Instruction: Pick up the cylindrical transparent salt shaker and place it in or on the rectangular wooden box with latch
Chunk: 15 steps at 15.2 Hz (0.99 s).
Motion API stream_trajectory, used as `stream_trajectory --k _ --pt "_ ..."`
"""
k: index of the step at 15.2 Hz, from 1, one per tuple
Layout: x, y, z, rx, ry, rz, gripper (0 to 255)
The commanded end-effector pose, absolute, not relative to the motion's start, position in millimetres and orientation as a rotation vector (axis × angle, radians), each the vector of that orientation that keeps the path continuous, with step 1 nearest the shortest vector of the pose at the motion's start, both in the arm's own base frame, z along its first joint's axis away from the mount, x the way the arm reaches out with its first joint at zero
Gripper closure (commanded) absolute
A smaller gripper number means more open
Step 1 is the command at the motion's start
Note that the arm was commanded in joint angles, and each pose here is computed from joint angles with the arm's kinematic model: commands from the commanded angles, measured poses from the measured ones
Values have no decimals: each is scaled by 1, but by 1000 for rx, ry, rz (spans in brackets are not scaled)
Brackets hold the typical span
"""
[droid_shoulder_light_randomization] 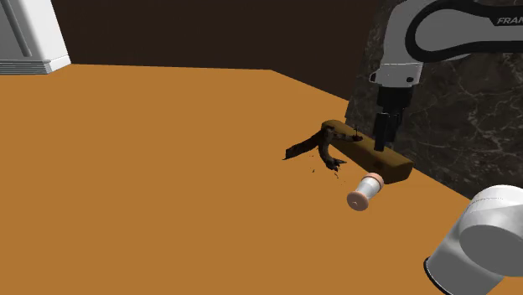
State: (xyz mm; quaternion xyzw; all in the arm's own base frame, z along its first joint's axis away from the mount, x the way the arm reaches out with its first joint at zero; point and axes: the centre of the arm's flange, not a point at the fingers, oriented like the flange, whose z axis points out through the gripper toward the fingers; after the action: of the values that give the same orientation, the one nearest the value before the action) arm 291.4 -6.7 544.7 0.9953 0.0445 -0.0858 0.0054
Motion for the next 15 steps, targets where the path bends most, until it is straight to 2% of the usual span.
stream_trajectory --k 1,8,15 --pt "291 -7 545 3116 139 -269 0" --pt "292 -23 458 2934 -907 -85 0" --pt "289 -49 374 2415 -1813 103 0"
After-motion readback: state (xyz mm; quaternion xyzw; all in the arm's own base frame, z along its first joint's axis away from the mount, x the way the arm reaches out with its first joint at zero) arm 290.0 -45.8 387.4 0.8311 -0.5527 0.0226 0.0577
